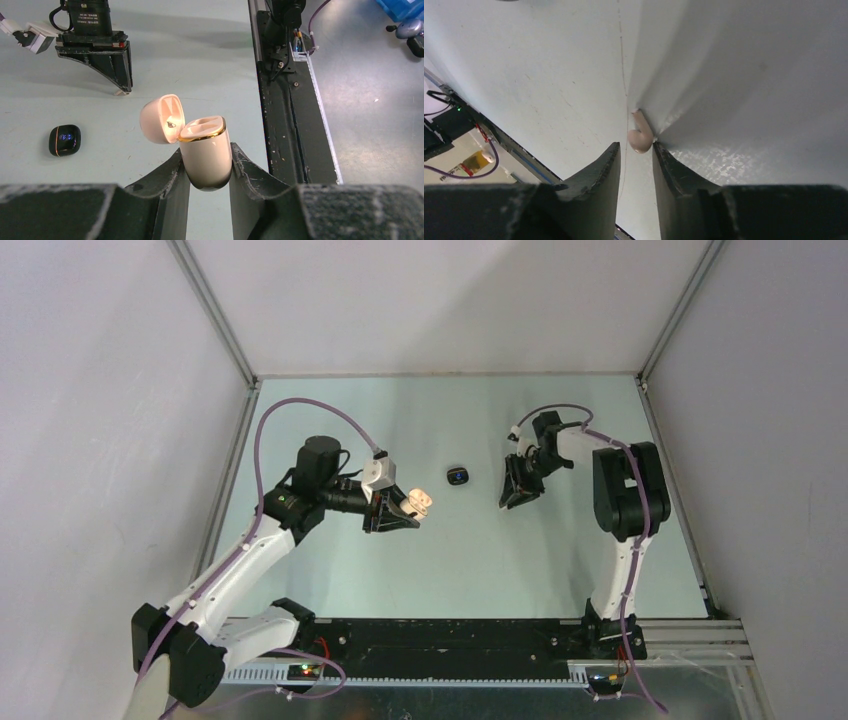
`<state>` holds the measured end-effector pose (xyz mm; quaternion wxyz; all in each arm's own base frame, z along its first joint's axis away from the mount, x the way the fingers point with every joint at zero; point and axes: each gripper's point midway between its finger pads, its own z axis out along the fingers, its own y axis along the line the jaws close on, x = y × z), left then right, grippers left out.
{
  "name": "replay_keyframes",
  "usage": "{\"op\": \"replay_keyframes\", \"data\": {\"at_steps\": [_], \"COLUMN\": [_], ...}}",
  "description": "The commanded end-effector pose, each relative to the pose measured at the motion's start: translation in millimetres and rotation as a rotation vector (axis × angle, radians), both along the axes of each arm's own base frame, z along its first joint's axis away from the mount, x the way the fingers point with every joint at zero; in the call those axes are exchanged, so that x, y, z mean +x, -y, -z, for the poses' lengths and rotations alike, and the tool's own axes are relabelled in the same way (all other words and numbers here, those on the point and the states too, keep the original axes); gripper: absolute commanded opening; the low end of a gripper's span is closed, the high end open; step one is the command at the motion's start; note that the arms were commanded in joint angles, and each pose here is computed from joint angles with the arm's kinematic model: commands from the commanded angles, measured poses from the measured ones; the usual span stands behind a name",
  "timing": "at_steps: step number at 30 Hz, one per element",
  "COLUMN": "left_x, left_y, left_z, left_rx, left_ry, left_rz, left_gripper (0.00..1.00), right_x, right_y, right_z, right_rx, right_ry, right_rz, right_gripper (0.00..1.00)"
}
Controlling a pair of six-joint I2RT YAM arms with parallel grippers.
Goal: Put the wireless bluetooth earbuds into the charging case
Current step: Pick up the right earbud from the center of the board.
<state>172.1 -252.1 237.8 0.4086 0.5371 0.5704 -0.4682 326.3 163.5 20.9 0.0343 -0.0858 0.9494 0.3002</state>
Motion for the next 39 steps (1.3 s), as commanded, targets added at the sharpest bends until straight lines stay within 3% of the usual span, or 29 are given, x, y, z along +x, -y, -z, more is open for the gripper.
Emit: {"op": "replay_keyframes", "data": {"at_steps": [1,6,12,23,29,39], "left_x": [0.6,1.6,0.7,0.4,3.2,14.4], "left_y": [2.2,2.5,2.4,3.4,4.7,9.3], "left_z": [-11.0,-10.0,-8.8,-6.2,-1.8,6.2], "left_rx": [-0.015,-0.012,-0.011,-0.009,0.0,0.022], "left_ry": [0.054,0.054,0.054,0.047,0.033,-0.021], "left_rz": [0.014,0.013,0.015,0.017,0.011,-0.018], "left_gripper": [0.0,0.0,0.0,0.0,0.0,0.0], "right_x": [10.4,17.8,35.7,43.0,22.9,-58.1], "right_y": [0.5,3.9,4.2,6.7,3.2,-37.5], "right_z": [11.6,9.5,-14.0,-112.0,-178.2,-267.1], "right_rx": [-0.06,-0.133,-0.171,-0.248,-0.244,-0.169], "right_ry": [0.026,0.092,0.215,0.633,0.872,1.222], "right_rz": [0.005,-0.003,-0.007,-0.281,-0.445,-0.758], "right_gripper": [0.32,0.24,0.22,0.23,0.23,0.24]}}
